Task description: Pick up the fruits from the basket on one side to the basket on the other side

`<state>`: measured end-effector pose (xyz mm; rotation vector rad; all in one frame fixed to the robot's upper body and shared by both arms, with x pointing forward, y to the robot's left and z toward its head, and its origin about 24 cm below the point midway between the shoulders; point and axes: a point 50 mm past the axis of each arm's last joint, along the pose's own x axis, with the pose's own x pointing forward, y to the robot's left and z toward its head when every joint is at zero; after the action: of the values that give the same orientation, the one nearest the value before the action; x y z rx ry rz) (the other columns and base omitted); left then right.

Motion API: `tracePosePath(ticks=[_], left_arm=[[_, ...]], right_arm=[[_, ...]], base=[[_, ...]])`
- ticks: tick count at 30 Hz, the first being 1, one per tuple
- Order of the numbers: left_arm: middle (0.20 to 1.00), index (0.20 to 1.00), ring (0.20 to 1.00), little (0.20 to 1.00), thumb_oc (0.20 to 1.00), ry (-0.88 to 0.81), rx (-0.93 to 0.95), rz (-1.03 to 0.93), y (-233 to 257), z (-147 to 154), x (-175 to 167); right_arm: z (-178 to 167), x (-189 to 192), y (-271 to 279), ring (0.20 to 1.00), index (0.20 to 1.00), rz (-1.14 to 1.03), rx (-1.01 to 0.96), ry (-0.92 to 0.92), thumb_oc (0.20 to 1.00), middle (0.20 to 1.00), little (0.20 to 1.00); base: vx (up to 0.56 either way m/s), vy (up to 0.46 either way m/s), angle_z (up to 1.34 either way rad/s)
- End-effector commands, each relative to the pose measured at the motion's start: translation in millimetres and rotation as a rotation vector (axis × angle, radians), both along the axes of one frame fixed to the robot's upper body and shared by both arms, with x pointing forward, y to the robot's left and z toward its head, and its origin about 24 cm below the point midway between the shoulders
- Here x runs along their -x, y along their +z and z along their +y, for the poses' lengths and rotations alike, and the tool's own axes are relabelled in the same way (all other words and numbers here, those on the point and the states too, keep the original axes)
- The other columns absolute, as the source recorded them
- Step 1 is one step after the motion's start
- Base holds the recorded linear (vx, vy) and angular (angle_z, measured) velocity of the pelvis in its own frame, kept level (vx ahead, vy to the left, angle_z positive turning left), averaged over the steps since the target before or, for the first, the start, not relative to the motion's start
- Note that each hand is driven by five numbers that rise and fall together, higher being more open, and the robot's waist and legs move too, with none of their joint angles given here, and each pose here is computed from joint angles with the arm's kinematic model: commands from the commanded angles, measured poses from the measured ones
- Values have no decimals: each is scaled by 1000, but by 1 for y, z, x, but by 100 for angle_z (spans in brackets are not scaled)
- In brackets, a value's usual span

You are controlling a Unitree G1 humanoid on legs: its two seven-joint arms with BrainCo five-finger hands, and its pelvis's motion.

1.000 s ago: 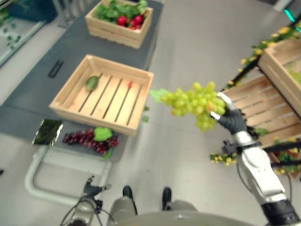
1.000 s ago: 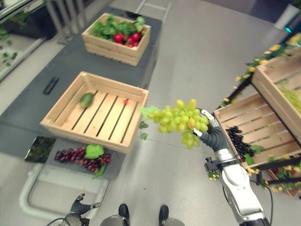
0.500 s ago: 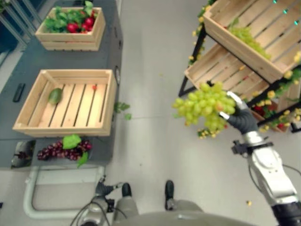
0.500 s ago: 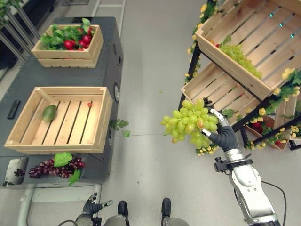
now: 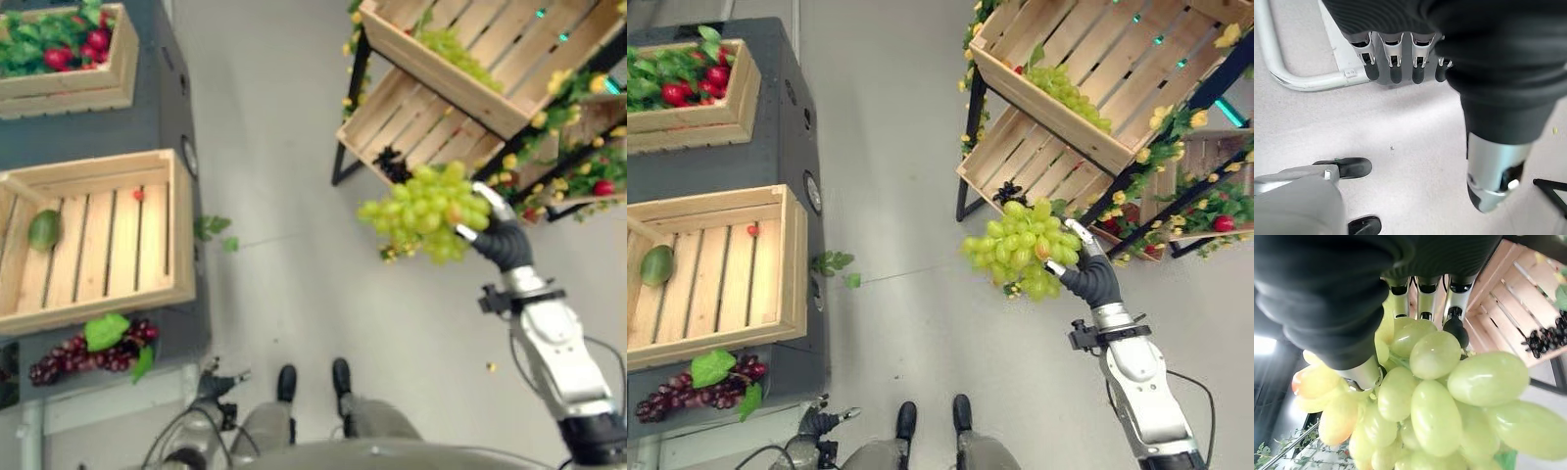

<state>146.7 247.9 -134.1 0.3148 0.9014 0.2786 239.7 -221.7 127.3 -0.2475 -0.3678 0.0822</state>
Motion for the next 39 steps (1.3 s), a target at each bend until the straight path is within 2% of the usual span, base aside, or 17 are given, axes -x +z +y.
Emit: tracePosePath(ticks=[1, 19, 29, 30, 36, 38, 39], left_arm=[[1000, 1000, 1000, 1000, 1000, -55, -24, 54, -5, -2, 10], [1000, 1000, 1000, 1000, 1000, -127, 92, 77, -13, -38, 5], [1000, 1000, 1000, 1000, 1000, -201, 122, 113, -16, -47, 9], [1000, 1000, 1000, 1000, 1000, -210, 125, 129, -17, -46, 11], [1000, 1000, 1000, 1000, 1000, -203, 122, 130, -16, -46, 8], [1000, 1000, 1000, 1000, 1000, -209, 120, 131, -16, -47, 7], [1000, 1000, 1000, 1000, 1000, -228, 115, 128, -16, -50, 5]], right_arm=[[-6, 5, 40, 200, 200, -218, -65, -21, 200, 200, 200], [-25, -26, 117, 200, 200, -349, 153, -45, 200, 200, 200], [-60, -58, 162, 200, 200, -309, 262, -191, 200, 200, 200], [-71, -68, 172, 200, 200, -275, 287, -251, 200, 200, 200], [-56, -83, 188, 200, 200, -285, 333, -237, 200, 200, 200], [-44, -86, 191, 200, 200, -305, 322, -194, 200, 200, 200], [-27, -88, 193, 200, 200, -334, 293, -132, 200, 200, 200]], base=[[66, -56, 3], [74, -27, -6], [14, -14, 4], [0, 0, 0], [4, -3, -1], [0, 0, 0], [0, 0, 0]])
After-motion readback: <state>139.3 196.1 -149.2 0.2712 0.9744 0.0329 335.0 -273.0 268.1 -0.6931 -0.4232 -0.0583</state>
